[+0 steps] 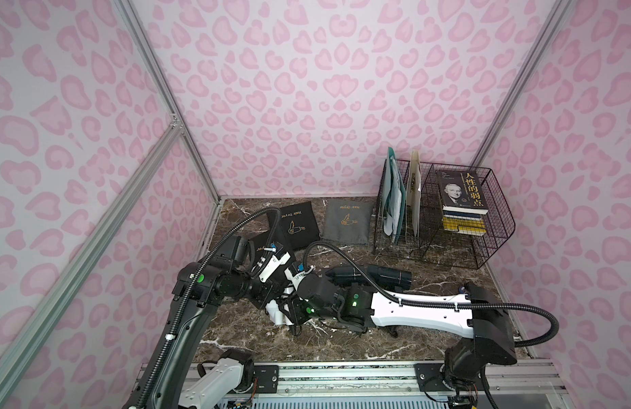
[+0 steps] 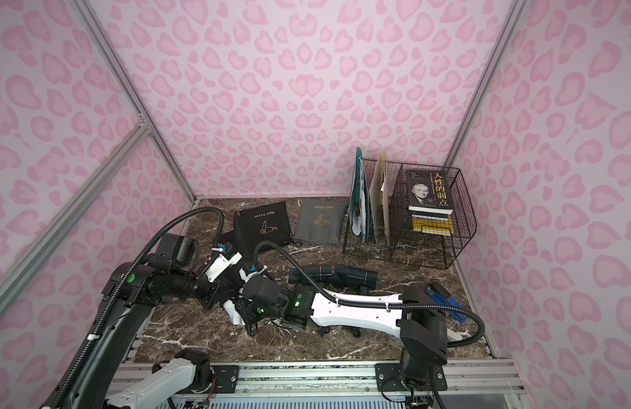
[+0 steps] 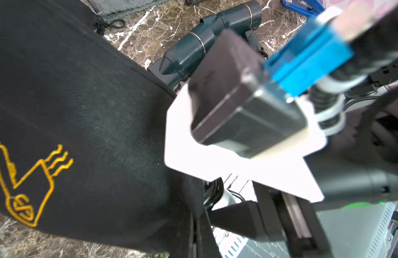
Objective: Pack away hair dryers
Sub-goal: Place the hair dryer in the drawstring bag.
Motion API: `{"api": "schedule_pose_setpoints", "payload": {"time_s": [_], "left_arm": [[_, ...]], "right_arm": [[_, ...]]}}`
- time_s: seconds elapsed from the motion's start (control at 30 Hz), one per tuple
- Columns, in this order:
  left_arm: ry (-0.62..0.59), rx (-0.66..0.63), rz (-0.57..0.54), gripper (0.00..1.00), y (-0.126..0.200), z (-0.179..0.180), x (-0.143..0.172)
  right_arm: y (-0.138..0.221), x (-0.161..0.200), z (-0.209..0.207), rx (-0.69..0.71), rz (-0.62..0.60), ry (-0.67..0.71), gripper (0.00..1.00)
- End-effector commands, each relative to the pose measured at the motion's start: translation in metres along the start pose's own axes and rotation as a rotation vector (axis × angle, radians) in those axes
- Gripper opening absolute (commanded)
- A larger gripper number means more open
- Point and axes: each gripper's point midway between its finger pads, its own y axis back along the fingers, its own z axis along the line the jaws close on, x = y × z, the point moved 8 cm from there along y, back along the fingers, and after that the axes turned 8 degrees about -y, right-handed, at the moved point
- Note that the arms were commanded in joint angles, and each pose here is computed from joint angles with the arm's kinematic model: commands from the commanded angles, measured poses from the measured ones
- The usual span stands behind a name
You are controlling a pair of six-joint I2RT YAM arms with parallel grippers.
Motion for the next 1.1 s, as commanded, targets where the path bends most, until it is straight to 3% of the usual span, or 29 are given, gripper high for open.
{"api": "schedule_pose_setpoints", "payload": {"time_s": [0.0,0.47,0.6,0.8,1.07], "left_arm": [[-0.013,0.010,0.010,0.02,-0.002,-0.001,0.003],[-0.020,0.068,-0.001,0.02,0.000,-0.006,-0.001],[-0.035,0.053,0.026,0.01,-0.006,-0.001,0.001],[-0.072,0.018,-0.020,0.02,0.003,0.003,-0.017],[-0.078,0.095,-0.003,0.02,0.002,-0.004,-0.013]], "right_arm": [[0.005,-0.011,0.011,-0.076,-0.070,-0.001,0.00],[0.009,-0.024,0.004,-0.089,-0.106,-0.051,0.00],[0.010,-0.026,0.008,-0.108,-0.095,-0.047,0.00],[0.006,-0.019,0.009,-0.105,-0.063,-0.034,0.00],[0.017,-0.023,0.007,-0.125,-0.105,-0.053,0.00]]}}
